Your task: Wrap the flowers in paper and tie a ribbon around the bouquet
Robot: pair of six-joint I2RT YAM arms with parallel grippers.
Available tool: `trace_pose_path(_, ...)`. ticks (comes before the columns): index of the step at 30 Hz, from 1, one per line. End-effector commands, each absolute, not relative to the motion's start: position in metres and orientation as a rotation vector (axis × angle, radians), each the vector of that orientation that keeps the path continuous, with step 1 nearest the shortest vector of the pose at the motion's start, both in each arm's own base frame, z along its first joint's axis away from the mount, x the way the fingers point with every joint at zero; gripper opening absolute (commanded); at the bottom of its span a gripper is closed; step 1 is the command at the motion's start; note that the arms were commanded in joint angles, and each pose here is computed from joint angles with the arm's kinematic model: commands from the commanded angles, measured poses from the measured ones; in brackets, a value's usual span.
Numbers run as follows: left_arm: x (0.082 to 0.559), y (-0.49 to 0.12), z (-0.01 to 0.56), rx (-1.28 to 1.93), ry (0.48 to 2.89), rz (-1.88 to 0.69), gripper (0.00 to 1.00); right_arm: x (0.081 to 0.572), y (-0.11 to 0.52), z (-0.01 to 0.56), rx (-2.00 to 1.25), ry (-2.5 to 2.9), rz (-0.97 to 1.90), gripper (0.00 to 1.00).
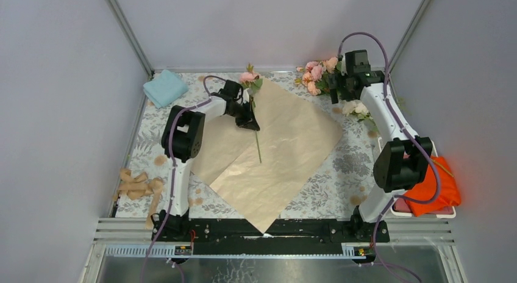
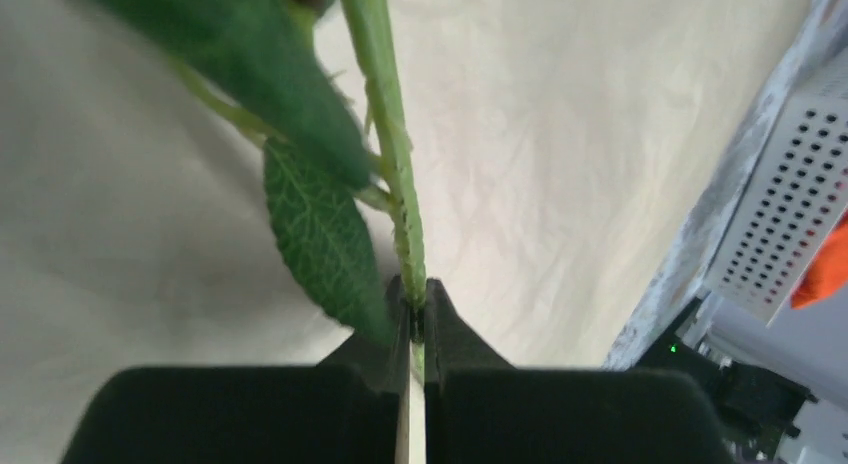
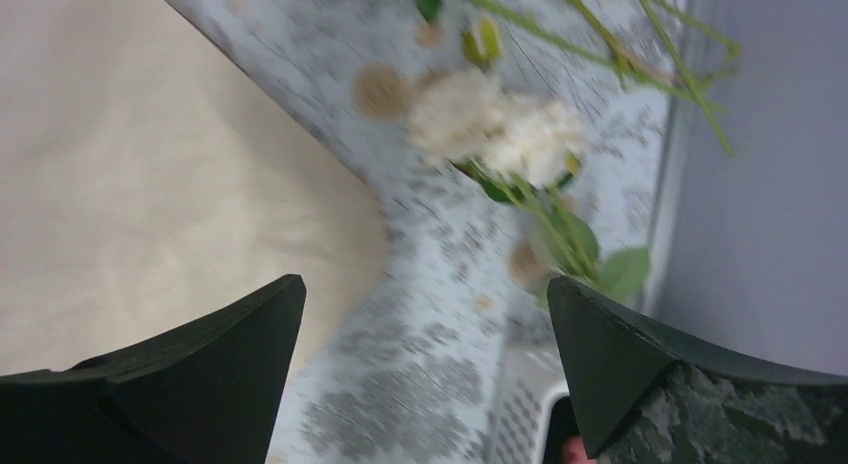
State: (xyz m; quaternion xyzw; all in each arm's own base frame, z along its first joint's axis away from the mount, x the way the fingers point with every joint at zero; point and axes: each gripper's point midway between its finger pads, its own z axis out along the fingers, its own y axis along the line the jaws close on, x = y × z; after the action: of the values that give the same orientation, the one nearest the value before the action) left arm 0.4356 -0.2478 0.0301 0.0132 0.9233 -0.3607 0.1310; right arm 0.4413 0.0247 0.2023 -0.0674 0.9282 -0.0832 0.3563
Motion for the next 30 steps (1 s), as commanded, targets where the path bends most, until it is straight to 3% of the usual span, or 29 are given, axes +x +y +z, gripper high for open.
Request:
trace_pose_path(1, 0.447, -0.237, 0.026, 0.083, 2.666, -0.873, 0.08, 0.41, -0.036, 0.197, -0.314, 2.519, -0.444, 1.0)
trace_pose_path(4, 0.449, -0.235, 0.041, 0.078, 2.665, -0.855, 0.74, 0.401, -0.049, 0.17, -0.475, 2.586, -0.514, 1.0)
trace_pose_path(5, 0.448, -0.234, 0.048, 0.075, 2.668, -0.846, 0.92, 0.399, -0.06, 0.163, -0.513, 2.598, -0.582, 1.0)
trace_pose_path(6, 0.449, -0.233, 0.059, 0.077, 2.654, -0.831, 0.98, 0.398, -0.072, 0.157, -0.534, 2.61, -0.639, 1.0)
trace_pose_path(15, 0.44, -0.209, 0.15, 0.287, 2.473, -0.732, 0.99, 0.406, -0.16, 0.11, -0.634, 2.768, -0.866, 1.0)
trace_pose_path(25, 0.44, -0.171, 0.148, 0.377, 2.548, -0.628, 0.99, 0.435, -0.187, 0.05, -0.617, 2.921, -0.806, 0.95)
trace_pose_path(27, 0.442, -0.168, 0.148, 0.362, 2.551, -0.61, 0.99, 0.437, -0.182, 0.043, -0.611, 2.932, -0.752, 0.8)
trace_pose_path(29, 0.443, -0.168, 0.151, 0.357, 2.546, -0.609, 0.99, 0.437, -0.18, 0.043, -0.582, 2.931, -0.743, 0.45)
trace_pose_path(30, 0.443, -0.169, 0.153, 0.357, 2.543, -0.609, 0.99, 0.437, -0.18, 0.048, -0.564, 2.922, -0.751, 0.33)
